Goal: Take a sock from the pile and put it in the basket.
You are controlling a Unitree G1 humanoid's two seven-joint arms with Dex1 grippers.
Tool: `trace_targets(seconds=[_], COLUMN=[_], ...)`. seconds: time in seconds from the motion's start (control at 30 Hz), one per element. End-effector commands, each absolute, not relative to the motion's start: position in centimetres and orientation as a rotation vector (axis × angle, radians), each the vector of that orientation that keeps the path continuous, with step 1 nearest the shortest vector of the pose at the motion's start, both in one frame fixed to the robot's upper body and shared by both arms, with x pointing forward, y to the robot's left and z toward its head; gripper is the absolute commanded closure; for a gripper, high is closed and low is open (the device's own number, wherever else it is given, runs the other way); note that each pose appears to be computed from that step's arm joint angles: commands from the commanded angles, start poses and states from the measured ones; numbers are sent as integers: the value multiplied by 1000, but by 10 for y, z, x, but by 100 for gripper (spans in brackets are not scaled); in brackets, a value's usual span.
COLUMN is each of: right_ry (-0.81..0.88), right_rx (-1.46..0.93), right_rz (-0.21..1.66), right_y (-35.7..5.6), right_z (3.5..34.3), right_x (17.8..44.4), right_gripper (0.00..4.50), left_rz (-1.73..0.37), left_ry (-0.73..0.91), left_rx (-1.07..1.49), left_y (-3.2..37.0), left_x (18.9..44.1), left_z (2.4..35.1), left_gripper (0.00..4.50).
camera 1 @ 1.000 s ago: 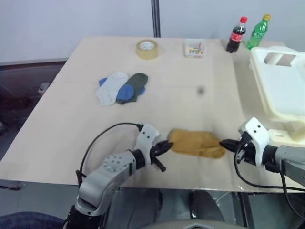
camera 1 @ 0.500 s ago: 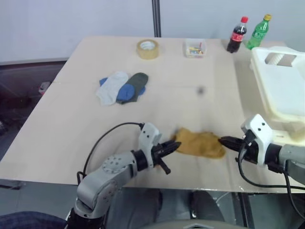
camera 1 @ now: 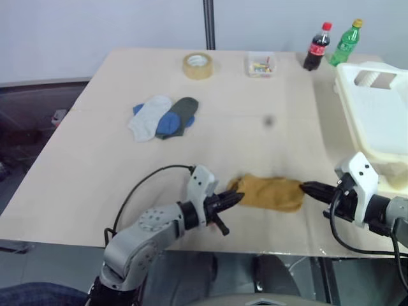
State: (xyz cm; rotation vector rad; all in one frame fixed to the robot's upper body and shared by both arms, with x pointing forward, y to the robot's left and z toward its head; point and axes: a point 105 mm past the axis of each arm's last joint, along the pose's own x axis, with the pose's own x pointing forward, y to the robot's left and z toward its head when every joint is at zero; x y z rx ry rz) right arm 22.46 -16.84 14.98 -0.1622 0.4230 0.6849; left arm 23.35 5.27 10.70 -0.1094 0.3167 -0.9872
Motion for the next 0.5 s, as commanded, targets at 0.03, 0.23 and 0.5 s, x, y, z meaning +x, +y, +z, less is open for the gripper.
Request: trace_targets(seconds=[0.03,0.23,0.5], right_ry=[382,355,474], right_rx=[-175,-162,-150], right_rz=[673,676,679], right_y=[-167,-166,-166], right_z=[153,158,132], right_x=[228,232,227], right_gripper=[450,450,450], left_rz=[-991,-968,-946], left_ry=[235,203,336], left_rx=[-92,-101,-111], left_y=[51,53,53], left_x=[236,239,237], left_z=[121,125,103], left_gripper=[445,445,445])
